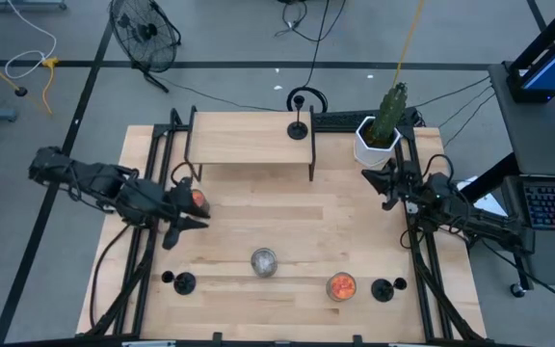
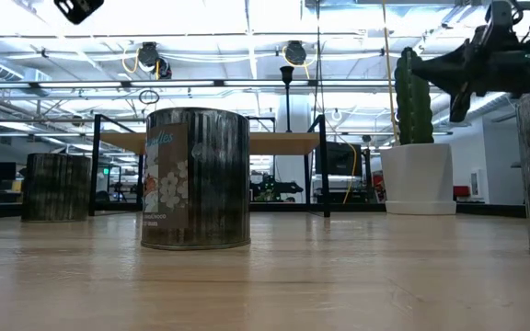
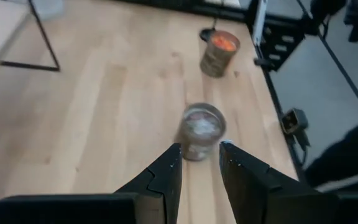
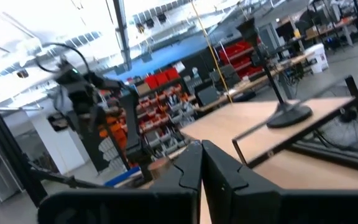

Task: Pick & Place candle stick holders
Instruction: Put the left black candle holder on the shelf

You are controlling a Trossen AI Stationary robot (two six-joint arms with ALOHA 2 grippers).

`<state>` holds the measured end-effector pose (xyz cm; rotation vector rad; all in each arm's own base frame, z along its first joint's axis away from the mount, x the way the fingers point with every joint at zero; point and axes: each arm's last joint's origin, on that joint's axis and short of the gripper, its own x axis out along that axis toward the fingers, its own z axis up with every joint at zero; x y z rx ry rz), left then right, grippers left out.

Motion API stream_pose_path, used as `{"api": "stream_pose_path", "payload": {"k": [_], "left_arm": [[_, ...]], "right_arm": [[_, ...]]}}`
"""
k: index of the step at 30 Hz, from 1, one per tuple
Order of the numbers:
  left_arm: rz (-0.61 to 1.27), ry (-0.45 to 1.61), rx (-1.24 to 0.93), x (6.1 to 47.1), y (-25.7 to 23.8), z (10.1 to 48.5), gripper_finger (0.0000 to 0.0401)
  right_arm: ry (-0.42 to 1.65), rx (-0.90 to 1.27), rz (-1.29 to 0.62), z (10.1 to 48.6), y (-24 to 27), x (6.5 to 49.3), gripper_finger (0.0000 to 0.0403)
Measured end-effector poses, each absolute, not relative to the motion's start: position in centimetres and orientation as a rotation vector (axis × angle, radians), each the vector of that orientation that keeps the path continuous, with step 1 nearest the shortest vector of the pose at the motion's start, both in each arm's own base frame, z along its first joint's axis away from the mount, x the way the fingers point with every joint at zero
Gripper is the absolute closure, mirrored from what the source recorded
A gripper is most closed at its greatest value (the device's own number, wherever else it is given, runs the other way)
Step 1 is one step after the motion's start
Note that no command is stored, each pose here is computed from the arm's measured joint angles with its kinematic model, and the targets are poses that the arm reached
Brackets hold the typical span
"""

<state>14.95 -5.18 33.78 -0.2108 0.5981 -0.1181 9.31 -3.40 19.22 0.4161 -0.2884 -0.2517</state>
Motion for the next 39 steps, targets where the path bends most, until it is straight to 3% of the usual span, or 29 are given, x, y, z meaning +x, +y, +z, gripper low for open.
{"api": "stream_pose_path", "payload": {"k": [18,26,33,39], "left_arm": [[-0.213,0.956,-0.453,17.2,-9.8,39.1,0.0288],[-0.225,1.068,-0.659,16.9,-11.0,39.0,0.0288],[-0.185,1.177,-0.864,16.2,-12.1,39.0,0.0288],[-0.1,1.237,-0.869,15.0,-12.8,38.5,0.0288]], "right_arm": [[-0.085,0.346,-0.22,17.5,-3.3,9.6,0.0402],[-0.017,0.172,-0.231,17.0,-3.3,9.6,0.0403],[-0.014,0.156,-0.233,17.0,-3.3,9.6,0.0403],[-0.005,0.159,-0.235,16.9,-3.3,9.6,0.0403]]}}
